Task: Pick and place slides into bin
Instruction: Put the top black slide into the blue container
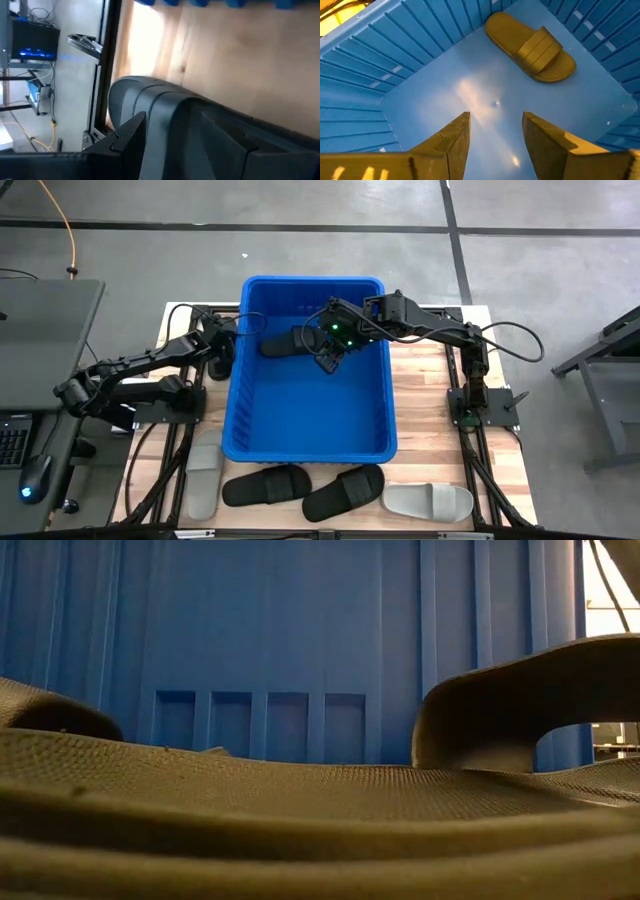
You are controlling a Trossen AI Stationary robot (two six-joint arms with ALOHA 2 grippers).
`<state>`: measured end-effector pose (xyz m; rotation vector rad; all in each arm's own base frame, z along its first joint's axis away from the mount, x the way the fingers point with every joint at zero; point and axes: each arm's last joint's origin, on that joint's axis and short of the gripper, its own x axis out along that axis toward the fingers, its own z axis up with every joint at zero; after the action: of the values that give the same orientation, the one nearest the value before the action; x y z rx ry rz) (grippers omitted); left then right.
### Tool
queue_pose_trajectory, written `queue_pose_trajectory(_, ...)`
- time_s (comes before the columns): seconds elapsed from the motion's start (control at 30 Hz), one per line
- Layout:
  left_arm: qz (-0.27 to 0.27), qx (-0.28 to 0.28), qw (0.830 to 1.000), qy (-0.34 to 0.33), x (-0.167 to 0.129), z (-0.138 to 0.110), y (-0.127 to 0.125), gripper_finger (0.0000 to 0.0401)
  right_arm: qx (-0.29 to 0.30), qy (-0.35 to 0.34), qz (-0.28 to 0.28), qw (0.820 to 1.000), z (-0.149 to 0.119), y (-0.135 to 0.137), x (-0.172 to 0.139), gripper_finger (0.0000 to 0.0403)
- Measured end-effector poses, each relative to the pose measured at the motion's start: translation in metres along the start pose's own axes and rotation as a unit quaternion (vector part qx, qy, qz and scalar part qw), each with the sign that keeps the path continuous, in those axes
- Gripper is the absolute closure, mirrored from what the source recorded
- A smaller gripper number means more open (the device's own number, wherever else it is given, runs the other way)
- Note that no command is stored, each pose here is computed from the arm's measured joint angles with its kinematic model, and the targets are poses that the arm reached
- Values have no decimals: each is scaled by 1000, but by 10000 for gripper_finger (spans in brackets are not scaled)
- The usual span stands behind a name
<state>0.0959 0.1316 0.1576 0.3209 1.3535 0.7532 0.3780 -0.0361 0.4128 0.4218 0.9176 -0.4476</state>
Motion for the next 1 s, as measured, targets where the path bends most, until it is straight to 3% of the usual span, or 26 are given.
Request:
queue_pose_trajectory(0.27,22,-66,997,-18,0,4,4,229,-1,-1,0,1000,0,0,0,236)
queue_pose_trajectory(1.0,47,-29,998,31,7,5,0,243,1,-2,-1,1000,0,0,0,236)
